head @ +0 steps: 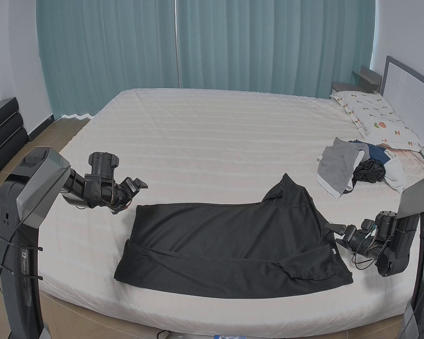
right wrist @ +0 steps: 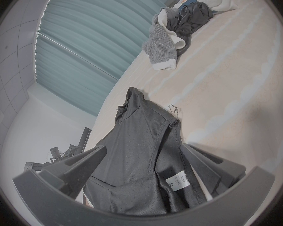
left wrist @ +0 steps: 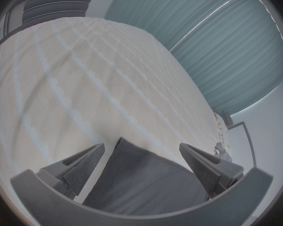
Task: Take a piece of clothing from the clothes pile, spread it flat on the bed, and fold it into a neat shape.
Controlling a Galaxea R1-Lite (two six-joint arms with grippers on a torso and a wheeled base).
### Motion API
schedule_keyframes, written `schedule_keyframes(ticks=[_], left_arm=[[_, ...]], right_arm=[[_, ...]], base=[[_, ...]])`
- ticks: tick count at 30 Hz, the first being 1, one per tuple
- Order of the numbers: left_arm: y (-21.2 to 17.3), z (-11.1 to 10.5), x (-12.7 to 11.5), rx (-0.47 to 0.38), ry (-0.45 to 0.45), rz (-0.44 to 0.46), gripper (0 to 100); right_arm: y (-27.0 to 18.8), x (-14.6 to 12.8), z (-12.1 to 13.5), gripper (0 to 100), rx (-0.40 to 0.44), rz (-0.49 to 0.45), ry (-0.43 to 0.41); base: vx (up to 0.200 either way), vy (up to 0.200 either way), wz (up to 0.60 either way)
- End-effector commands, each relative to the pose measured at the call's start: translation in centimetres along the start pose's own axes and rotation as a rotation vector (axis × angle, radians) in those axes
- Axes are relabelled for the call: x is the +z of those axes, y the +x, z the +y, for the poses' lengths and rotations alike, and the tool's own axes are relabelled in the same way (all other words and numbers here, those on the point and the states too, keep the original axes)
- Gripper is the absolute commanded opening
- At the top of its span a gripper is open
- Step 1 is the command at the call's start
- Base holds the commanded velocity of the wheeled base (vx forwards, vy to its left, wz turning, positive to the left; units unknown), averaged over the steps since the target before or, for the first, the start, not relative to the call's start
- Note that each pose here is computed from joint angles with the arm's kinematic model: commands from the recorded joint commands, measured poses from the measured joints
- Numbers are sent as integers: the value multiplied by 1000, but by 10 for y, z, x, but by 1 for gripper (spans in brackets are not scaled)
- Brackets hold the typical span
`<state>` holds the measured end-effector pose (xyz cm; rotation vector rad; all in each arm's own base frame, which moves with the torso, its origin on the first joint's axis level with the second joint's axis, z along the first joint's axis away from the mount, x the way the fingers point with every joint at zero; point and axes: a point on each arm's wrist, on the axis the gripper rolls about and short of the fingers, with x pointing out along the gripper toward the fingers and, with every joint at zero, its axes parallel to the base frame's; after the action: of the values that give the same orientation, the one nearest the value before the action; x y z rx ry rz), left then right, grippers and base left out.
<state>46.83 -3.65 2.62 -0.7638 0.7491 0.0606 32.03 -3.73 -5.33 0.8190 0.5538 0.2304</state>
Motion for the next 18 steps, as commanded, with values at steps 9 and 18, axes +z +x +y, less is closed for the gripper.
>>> schedule_keyframes(ticks=[9, 18], left_arm=[[40, 22, -10, -69, 15, -67, 100], [43, 20, -16, -70, 23, -58, 100]], right_arm=[[4, -4, 0, 100, 6, 11, -4], [3, -4, 0, 100, 5, 12, -4]], base=[[0, 0, 0], [0, 0, 0]])
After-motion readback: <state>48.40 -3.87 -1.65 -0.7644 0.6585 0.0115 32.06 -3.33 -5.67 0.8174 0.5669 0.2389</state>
